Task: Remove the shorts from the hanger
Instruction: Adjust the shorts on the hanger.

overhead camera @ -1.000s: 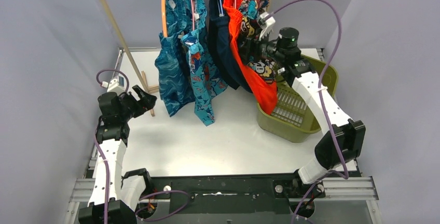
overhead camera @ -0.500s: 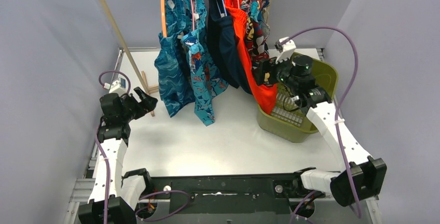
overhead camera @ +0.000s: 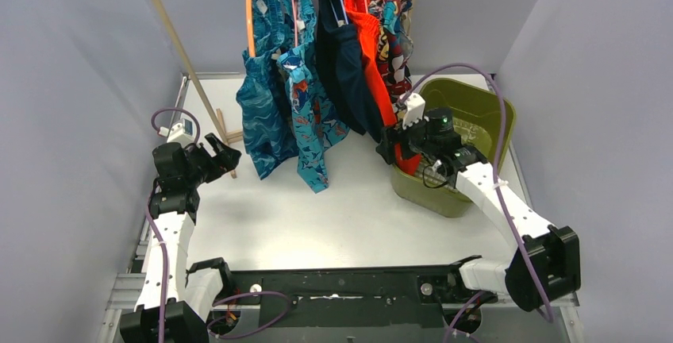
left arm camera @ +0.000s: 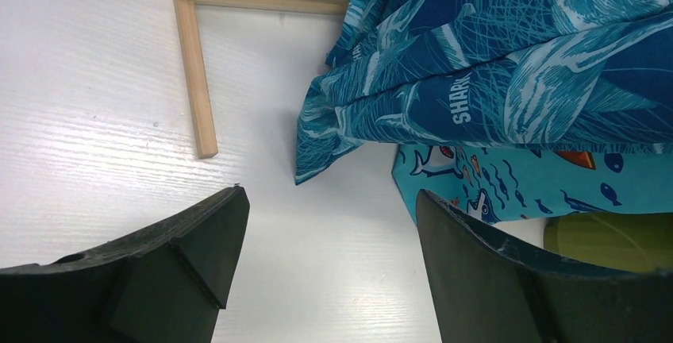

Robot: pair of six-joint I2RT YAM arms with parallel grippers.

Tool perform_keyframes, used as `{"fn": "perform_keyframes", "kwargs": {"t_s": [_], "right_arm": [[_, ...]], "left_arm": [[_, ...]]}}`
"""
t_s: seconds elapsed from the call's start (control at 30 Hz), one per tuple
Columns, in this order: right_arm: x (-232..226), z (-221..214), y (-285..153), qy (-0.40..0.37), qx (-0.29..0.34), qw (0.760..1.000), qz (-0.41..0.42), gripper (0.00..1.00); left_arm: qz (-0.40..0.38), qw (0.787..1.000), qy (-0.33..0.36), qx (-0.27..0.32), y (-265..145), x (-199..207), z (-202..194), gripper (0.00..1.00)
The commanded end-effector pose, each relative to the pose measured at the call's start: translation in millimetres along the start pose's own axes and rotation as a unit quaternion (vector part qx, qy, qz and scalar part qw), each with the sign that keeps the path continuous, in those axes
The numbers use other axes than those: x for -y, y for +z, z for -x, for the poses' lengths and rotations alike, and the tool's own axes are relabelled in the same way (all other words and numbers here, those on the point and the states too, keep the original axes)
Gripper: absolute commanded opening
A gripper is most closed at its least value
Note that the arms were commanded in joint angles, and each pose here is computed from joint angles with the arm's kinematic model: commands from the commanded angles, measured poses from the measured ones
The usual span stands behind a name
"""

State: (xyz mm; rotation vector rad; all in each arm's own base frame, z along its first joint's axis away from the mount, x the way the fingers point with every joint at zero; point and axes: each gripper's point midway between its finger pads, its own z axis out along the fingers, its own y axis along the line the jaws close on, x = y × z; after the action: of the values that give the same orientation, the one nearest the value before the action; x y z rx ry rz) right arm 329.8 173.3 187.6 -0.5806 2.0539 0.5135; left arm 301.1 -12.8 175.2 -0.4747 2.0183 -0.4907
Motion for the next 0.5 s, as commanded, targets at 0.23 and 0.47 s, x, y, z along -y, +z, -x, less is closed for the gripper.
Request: {"fn": "perform_keyframes", "kwargs": {"t_s": [0.23, 0.47], "right_arm": [[-13, 85, 17, -0.094, 0.089, 0.989, -0.071, 0.00], [-45, 153, -21, -0.123, 0.183, 0.969, -0.107, 0.00]], "left_arm": [[-0.011, 0.999, 0.031, 0.029, -7, 9, 16, 0.77], [-0.013, 0.999, 0.031, 0.030, -6, 9, 17, 0.77]]}}
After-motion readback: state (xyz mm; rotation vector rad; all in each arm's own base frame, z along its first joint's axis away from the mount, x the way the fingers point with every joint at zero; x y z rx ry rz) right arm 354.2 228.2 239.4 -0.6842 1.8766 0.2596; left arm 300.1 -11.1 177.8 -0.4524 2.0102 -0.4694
